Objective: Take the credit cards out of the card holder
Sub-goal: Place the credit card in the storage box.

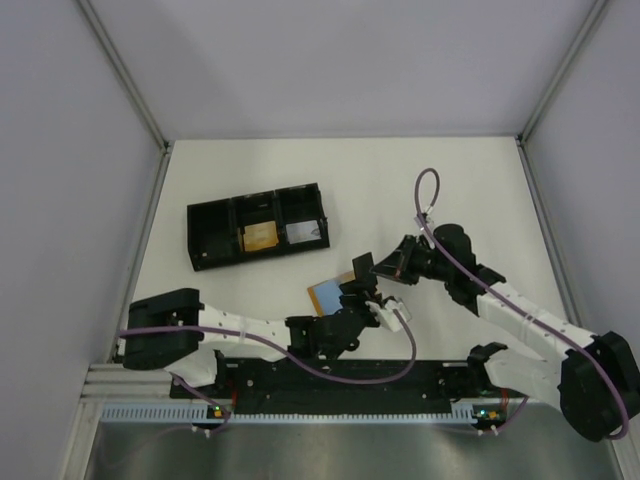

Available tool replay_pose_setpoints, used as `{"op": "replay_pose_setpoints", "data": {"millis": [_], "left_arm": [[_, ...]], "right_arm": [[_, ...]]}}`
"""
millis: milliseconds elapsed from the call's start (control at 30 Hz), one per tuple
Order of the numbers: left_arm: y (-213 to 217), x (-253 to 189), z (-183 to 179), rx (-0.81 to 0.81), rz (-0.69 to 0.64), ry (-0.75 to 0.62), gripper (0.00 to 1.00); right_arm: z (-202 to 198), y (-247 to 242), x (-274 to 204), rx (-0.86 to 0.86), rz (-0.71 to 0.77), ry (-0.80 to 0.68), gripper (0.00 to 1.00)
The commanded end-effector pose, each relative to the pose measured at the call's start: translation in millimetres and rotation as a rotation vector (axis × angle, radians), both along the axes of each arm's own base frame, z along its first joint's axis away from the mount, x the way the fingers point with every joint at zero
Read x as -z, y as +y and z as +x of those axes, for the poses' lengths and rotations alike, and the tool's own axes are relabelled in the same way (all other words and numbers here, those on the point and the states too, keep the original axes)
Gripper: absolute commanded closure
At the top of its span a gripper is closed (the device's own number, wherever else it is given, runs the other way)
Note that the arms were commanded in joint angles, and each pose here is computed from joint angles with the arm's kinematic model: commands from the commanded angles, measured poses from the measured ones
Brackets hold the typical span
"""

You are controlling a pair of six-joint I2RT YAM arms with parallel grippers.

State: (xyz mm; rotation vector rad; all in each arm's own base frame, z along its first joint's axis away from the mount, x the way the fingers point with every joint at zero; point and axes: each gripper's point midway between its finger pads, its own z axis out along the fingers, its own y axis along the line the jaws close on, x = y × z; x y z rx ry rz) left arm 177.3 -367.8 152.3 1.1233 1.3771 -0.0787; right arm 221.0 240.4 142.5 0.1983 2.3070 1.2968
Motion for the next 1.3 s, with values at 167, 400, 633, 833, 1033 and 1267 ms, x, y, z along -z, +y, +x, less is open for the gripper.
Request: {"op": "replay_pose_setpoints", "data": {"millis": [167, 400, 633, 833, 1033, 1267], "left_arm": [[-15.5, -28.3, 21.3, -0.149, -0.078, -0.118, 0.59], [-9.0, -23.8, 22.0, -0.188, -0.089, -0.089, 1.00], [0.6, -19.3, 17.9, -0.195, -0.108, -0.031, 1.00], [14.5, -16.6, 11.6, -0.195, -0.155, 0.051, 1.00], [36.9, -14.4, 13.6, -0.192, -0.269, 0.223, 1.00], [81.9, -31.7, 32.3, -0.188, -0.535, 0.480, 1.00]], "right_arm": [[1.8, 3.7, -30.6, 0.027, 0.057, -0.055, 1.00], [4.6, 1.6, -36.8, 0.058, 0.071, -0.067, 1.00], [14.2, 0.1, -49.7, 0.091, 0.074, -0.105, 0.76], [23.0, -4.2, -60.6, 0.108, 0.045, -0.167, 0.36], [24.6, -18.7, -75.6, 0.121, -0.022, -0.276, 0.18], [24.5, -45.5, -77.0, 0.162, -0.158, -0.439, 0.12]]}}
